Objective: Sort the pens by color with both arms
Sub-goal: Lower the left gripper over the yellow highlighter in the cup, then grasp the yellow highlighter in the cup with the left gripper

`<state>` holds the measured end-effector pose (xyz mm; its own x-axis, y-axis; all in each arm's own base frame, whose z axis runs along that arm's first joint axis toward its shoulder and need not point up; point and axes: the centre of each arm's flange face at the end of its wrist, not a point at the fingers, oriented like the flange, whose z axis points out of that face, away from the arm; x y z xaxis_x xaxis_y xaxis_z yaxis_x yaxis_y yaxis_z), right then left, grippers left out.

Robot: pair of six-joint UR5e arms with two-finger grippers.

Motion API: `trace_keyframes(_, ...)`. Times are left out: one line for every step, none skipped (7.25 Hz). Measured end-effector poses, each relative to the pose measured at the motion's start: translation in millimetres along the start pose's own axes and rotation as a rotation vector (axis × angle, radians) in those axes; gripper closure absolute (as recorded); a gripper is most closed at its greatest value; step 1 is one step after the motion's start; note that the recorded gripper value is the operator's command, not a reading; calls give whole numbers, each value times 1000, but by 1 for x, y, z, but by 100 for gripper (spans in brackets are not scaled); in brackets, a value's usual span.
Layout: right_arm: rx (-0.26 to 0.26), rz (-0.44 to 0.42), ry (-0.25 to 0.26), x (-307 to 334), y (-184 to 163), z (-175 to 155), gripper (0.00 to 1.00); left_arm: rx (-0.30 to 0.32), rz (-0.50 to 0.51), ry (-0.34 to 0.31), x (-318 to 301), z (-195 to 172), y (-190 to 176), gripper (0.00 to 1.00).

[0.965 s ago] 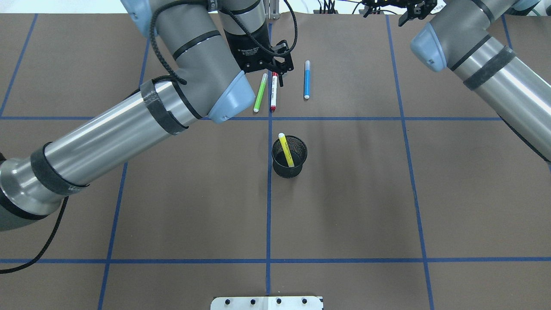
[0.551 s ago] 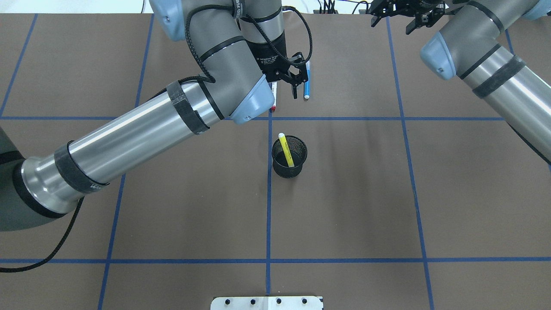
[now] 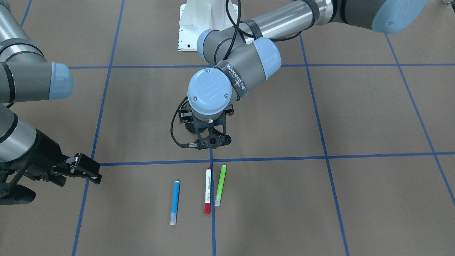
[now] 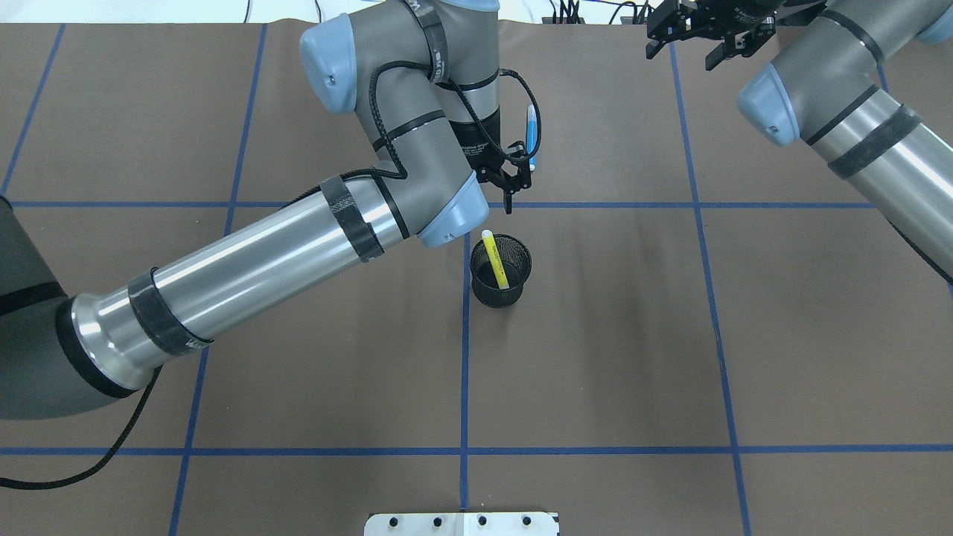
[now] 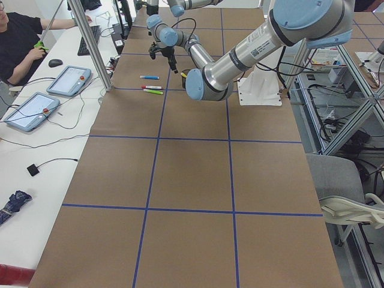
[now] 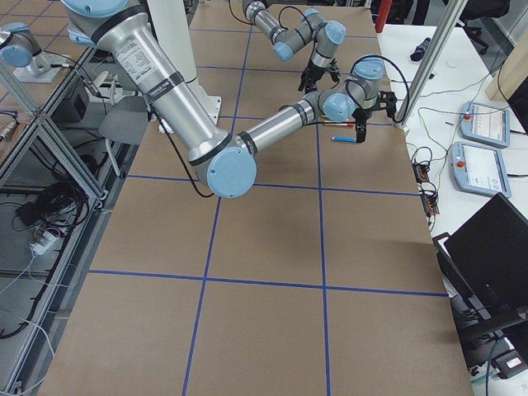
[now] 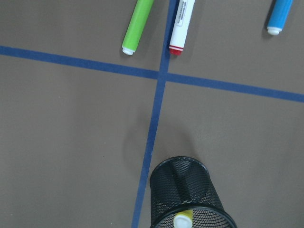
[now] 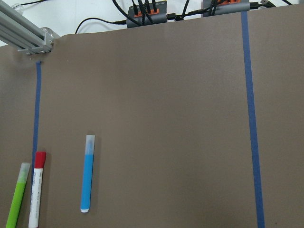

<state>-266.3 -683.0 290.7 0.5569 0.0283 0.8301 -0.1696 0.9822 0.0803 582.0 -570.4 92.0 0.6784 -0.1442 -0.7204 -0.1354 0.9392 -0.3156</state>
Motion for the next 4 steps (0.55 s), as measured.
trace_keyframes(-1, -1, -1, -1, 0, 0, 0, -11, 4, -8, 3, 10, 5, 14)
trace_keyframes(-2, -2, -3, -2, 0, -1, 0, -15, 6, -10, 4, 15, 8, 21)
trace_keyframes(-2, -3, -3, -3, 0, -1, 0, -16, 7, -10, 5, 16, 9, 27)
trace_keyframes(-3, -4, -3, -3, 1, 0, 0, -15, 10, -8, 7, 14, 10, 27)
